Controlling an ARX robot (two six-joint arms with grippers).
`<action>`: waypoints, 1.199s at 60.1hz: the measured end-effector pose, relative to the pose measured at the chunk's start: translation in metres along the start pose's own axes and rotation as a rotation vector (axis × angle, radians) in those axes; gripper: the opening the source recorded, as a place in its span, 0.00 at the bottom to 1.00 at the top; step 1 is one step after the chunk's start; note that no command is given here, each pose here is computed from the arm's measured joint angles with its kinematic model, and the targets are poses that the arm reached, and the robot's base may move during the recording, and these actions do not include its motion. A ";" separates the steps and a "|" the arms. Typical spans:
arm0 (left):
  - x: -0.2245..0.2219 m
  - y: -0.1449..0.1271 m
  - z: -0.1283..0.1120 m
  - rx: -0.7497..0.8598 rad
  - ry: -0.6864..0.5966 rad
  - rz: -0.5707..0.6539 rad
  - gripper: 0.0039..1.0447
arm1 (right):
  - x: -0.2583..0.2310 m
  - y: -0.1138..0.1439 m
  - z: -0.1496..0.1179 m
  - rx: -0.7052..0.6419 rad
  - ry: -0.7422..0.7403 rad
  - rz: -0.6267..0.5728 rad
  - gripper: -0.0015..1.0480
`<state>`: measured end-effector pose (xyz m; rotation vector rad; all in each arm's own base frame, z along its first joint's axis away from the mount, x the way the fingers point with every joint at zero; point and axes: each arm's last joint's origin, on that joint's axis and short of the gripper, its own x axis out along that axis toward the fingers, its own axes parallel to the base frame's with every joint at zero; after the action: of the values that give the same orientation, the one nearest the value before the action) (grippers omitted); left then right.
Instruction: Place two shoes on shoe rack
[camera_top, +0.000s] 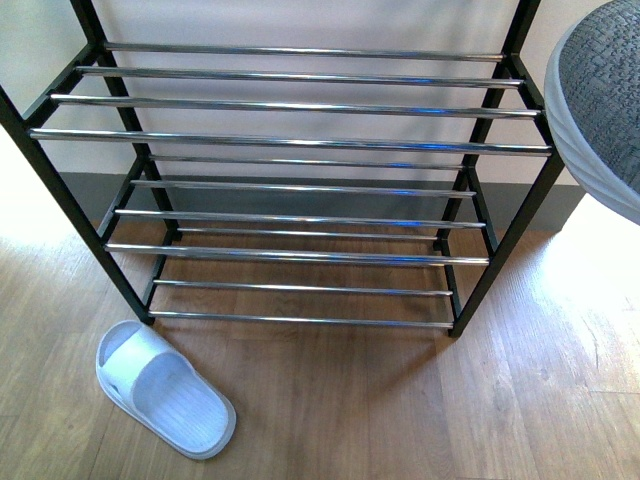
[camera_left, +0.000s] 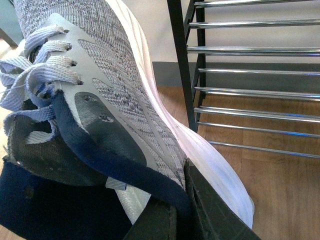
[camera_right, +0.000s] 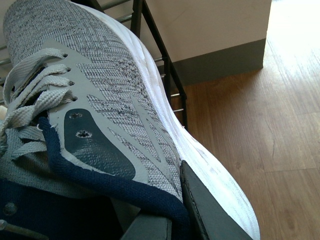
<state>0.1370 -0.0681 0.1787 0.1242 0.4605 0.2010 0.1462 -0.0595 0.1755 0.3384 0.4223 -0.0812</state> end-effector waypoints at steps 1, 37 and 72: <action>0.000 0.000 0.000 0.000 0.000 0.000 0.01 | 0.000 0.000 0.000 0.000 0.000 0.000 0.01; 0.000 0.000 -0.001 0.001 0.002 -0.001 0.01 | 0.000 0.000 0.000 0.000 0.001 0.000 0.01; 0.000 0.000 -0.001 0.002 0.002 0.000 0.01 | 0.000 0.000 0.000 0.000 0.000 -0.002 0.01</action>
<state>0.1368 -0.0679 0.1780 0.1255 0.4624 0.2008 0.1461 -0.0595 0.1753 0.3382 0.4231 -0.0835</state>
